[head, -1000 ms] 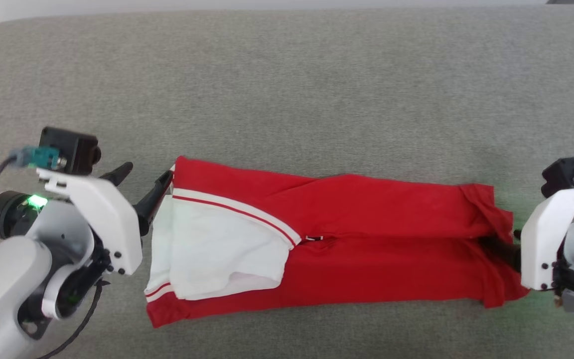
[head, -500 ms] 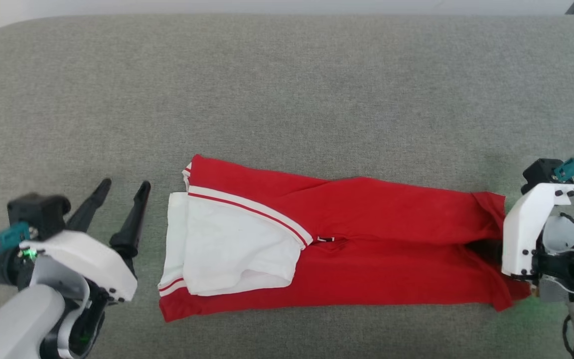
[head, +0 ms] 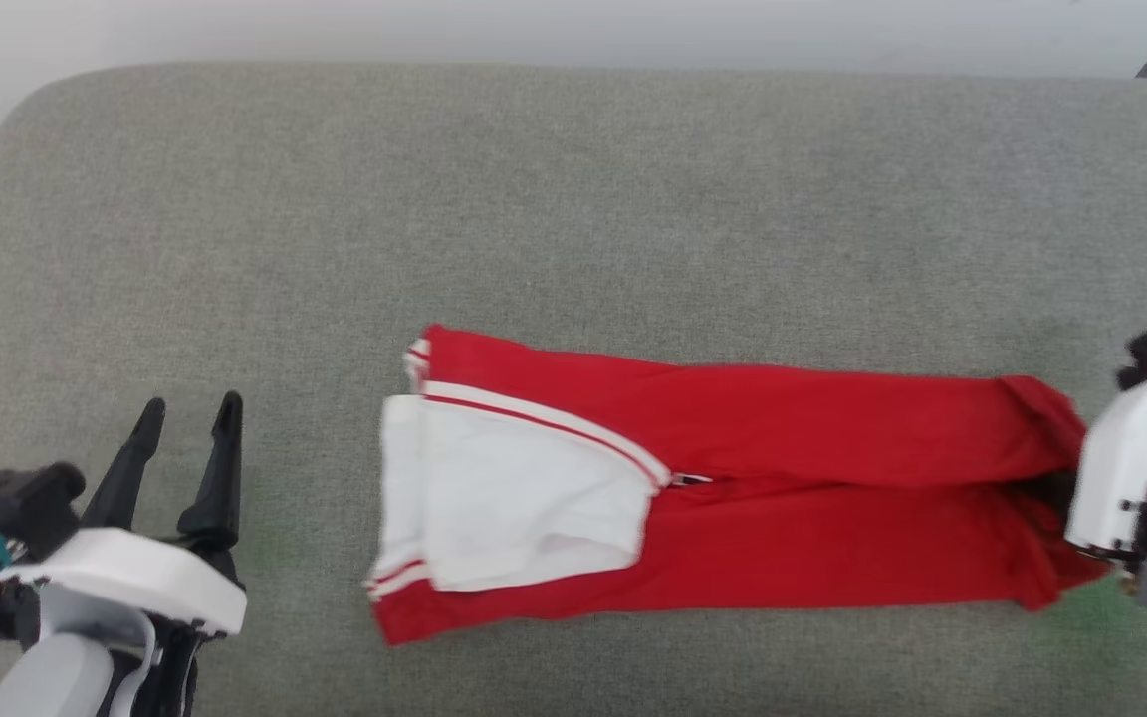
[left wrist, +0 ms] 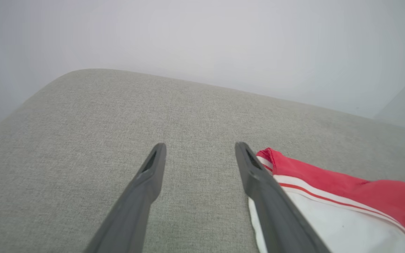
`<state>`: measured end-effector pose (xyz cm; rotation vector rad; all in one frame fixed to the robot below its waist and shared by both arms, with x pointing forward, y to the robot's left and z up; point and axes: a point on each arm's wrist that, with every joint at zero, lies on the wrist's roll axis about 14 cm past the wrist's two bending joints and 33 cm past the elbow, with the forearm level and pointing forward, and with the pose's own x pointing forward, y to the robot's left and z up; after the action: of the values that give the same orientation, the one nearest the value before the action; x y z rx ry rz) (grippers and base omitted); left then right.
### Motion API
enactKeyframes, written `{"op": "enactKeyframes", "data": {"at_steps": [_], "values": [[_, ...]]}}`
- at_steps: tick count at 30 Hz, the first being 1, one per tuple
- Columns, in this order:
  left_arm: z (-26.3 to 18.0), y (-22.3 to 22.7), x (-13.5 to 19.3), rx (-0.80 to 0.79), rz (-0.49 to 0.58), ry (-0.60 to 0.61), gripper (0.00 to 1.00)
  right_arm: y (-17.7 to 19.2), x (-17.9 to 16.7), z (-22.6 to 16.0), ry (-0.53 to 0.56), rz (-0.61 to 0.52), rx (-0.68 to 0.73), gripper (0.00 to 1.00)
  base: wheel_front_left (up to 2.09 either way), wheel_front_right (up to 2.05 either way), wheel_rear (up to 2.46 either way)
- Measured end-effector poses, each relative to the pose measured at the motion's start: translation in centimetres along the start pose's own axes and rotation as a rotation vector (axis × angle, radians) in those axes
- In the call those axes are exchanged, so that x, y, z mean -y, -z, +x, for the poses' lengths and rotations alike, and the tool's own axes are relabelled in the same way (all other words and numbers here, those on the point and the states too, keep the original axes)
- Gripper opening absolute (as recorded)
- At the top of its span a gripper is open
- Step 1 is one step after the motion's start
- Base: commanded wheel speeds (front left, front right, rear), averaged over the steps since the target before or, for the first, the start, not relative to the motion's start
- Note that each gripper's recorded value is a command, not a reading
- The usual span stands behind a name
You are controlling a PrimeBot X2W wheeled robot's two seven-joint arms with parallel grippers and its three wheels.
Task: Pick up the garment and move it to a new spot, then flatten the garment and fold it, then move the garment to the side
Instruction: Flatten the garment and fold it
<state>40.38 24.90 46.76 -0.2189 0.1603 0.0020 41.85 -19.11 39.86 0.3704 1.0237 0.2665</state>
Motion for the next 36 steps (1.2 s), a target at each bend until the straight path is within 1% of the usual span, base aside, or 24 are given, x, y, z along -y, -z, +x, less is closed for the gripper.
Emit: {"op": "enactKeyframes", "data": {"at_steps": [3, 4, 6, 13, 15, 18, 21, 24, 30, 32, 33, 36], "values": [[-0.7, -0.1, 0.1, 0.031, -0.017, -0.001, 1.0, -0.4, 2.4, -1.5, 0.055, 0.035, 0.034, 0.0, 0.0, 0.0, 0.0], [-0.7, -0.1, 0.1, 0.031, -0.017, -0.001, 1.0, -0.4, 2.4, -1.5, 0.055, 0.035, 0.034, 0.0, 0.0, 0.0, 0.0], [-1.0, -0.2, 0.1, 0.049, -0.034, -0.003, 1.0, -1.3, 4.2, -2.9, 0.095, 0.061, 0.076, 0.0, 0.0, 0.0, 0.0], [-2.1, 0.2, 0.4, 0.082, -0.054, -0.001, 1.0, -1.9, 10.7, -7.5, 0.281, 0.122, 0.147, 0.0, 0.0, 0.0, 0.0], [-2.4, 0.1, 0.1, 0.097, -0.07, -0.017, 1.0, -1.8, 11.9, -8.4, 0.32, 0.127, 0.153, 0.0, 0.0, 0.0, 0.0], [-2.8, 0.6, 0.2, 0.097, -0.079, -0.018, 1.0, -1.8, 12.1, -9.0, 0.328, 0.131, 0.162, 0.0, 0.0, 0.0, 0.0], [-3.3, 0.7, 0.3, 0.103, -0.088, -0.022, 1.0, -2.4, 10.6, -9.3, 0.291, 0.102, 0.177, 0.0, 0.0, 0.0, 0.0], [-3.6, 0.6, 0.5, 0.115, -0.096, -0.02, 1.0, -2.9, 7.9, -9.4, 0.22, 0.048, 0.195, 0.0, 0.0, 0.0, 0.0], [-4.3, 0.5, 0.7, 0.127, -0.086, -0.015, 1.0, -2.6, 1.1, -8.5, 0.062, -0.1, 0.197, 0.0, 0.0, 0.0, 0.0], [-4.5, 0.3, 0.7, 0.136, -0.093, -0.019, 1.0, -2.4, -1.5, -7.8, 0.003, -0.145, 0.19, 0.0, 0.0, 0.0, 0.0], [-4.7, 0.3, 0.6, 0.141, -0.097, -0.024, 1.0, -1.8, -3.8, -6.8, -0.048, -0.19, 0.17, 0.0, 0.0, 0.0, 0.0], [-5.0, 0.4, 0.5, 0.142, -0.102, -0.031, 1.0, -1.1, -7.0, -5.5, -0.11, -0.252, 0.137, 0.0, 0.0, 0.0, 0.0]]}}
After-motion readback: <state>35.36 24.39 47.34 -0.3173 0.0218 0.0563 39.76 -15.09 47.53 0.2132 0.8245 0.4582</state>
